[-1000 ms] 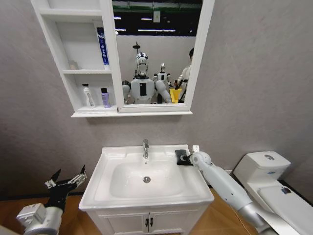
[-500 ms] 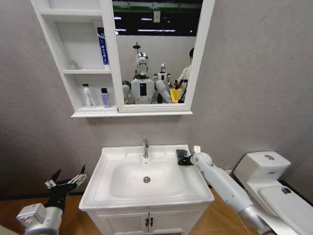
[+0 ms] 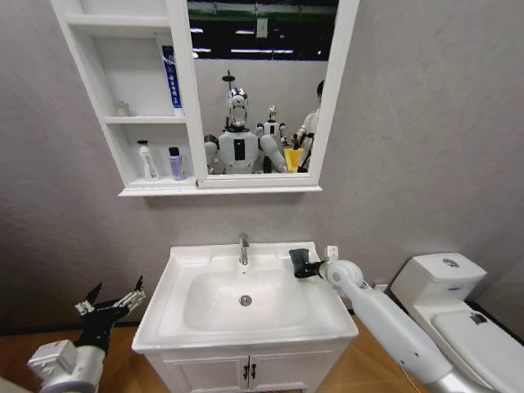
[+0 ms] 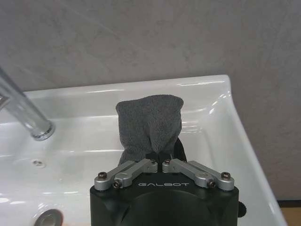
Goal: Move facial cleanser and shampoo from washbasin to cabinet, then wipe washbasin with towel.
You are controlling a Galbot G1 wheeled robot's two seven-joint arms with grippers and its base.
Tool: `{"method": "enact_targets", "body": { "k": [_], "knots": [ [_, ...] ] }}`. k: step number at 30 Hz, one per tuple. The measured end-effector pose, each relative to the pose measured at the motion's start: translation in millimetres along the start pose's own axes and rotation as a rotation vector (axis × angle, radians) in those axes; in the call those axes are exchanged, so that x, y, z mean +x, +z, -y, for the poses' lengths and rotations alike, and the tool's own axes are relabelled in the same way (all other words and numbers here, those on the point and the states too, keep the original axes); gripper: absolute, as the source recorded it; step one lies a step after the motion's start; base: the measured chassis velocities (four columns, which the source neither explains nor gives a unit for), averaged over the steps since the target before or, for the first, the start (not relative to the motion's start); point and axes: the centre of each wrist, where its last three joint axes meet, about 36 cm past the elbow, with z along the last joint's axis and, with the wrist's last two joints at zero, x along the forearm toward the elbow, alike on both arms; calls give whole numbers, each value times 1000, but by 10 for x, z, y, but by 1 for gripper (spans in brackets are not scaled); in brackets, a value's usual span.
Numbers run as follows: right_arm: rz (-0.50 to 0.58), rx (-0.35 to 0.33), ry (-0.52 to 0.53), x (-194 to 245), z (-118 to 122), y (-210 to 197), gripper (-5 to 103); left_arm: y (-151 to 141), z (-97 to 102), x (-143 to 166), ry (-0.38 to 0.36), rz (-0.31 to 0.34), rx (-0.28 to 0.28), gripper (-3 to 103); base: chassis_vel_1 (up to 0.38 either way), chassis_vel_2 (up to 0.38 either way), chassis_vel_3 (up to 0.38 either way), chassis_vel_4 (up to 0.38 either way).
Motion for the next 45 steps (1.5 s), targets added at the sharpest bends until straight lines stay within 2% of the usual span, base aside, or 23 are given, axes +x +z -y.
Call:
{"method": "enact_targets", "body": {
  "k": [2, 6, 8, 14, 19, 28, 31, 35, 45],
  "knots": [
    [-30, -5, -22, 81, -223, 142, 0, 0, 0, 0, 0, 0, 0, 100, 0, 0, 0, 0],
    [-69, -4, -12, 31, -367, 275, 0, 0, 0, 0, 0, 0, 0, 100, 0, 0, 0, 0],
    [-123, -6, -4, -118, -470, 443, 0, 0, 0, 0, 0, 0, 0, 100, 0, 0, 0, 0],
    [-183, -20, 34, -387, -521, 606, 0, 0, 0, 0, 0, 0, 0, 100, 0, 0, 0, 0],
    [-206, -4, 78, -616, -446, 725, 0, 0, 0, 0, 0, 0, 0, 100, 0, 0, 0, 0],
    [-227, -10, 67, -783, -481, 805, 0, 0, 0, 0, 0, 0, 0, 100, 0, 0, 0, 0],
    [-235, -12, 48, -893, -622, 837, 0, 0, 0, 0, 0, 0, 0, 100, 0, 0, 0, 0],
    [-249, -16, 10, -1074, -926, 911, 0, 0, 0, 0, 0, 0, 0, 100, 0, 0, 0, 0],
    [-234, -17, -52, -1321, -1280, 955, 0, 0, 0, 0, 0, 0, 0, 100, 0, 0, 0, 0]
  ]
}}
